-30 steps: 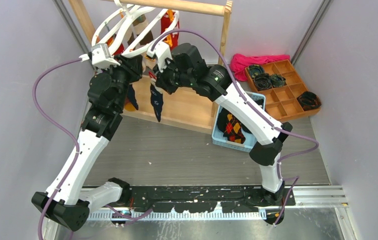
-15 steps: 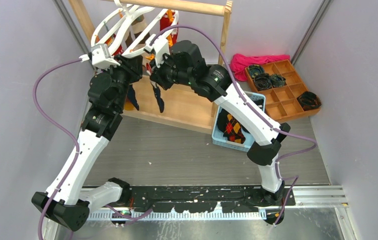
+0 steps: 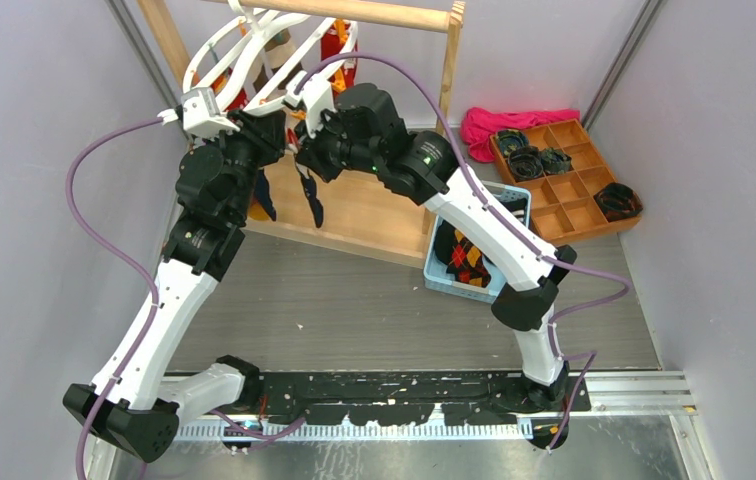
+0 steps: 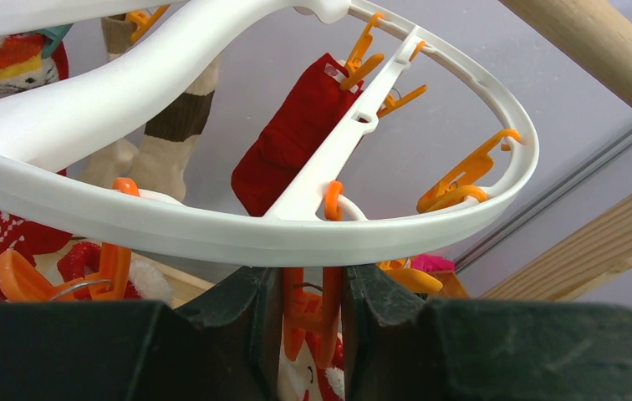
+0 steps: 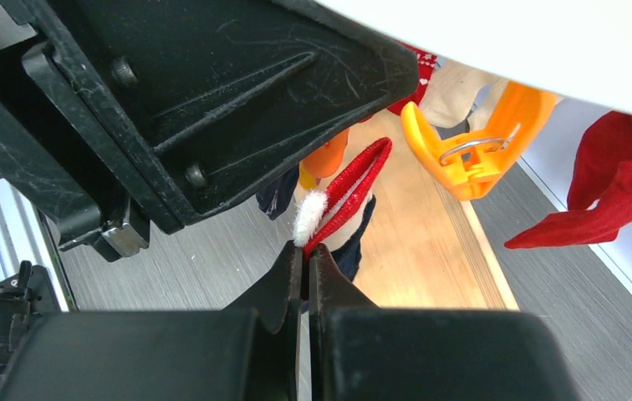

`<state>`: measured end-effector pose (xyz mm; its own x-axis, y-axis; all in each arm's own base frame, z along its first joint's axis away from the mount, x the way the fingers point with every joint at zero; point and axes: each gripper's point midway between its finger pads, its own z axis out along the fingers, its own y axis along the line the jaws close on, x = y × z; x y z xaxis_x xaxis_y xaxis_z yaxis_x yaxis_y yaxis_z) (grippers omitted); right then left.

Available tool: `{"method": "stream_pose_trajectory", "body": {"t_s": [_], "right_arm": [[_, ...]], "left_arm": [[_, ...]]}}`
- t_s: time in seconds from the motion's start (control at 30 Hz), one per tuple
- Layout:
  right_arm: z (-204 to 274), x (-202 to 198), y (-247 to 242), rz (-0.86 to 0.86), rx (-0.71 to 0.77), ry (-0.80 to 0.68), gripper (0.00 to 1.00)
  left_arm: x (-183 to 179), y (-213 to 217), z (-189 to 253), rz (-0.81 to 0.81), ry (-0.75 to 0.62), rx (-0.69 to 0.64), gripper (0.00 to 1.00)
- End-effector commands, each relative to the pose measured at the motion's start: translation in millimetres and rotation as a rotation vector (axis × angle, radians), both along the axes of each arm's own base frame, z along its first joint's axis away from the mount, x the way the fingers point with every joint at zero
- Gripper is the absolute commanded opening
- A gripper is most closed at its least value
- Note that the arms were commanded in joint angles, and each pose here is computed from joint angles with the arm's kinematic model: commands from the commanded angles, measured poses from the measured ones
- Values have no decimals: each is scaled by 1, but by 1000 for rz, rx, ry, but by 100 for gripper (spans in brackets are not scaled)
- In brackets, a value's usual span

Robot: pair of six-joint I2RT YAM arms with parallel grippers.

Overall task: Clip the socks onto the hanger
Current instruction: Clamp the sock onto the hanger.

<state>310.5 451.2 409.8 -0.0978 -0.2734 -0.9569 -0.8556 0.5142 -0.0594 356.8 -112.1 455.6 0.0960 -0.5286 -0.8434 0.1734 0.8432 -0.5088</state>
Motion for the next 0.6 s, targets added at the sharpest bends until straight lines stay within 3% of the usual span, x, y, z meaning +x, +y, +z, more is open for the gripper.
{"method": "stream_pose_trajectory", "body": {"t_s": [0.0, 0.57], "right_arm": [[23, -3, 5, 4, 65, -38, 1], [39, -8, 10, 9, 92, -89, 1]], "left_arm": [[-7, 8, 26, 21, -53, -34, 0], [-6, 5, 23, 10, -45, -41, 0]]}}
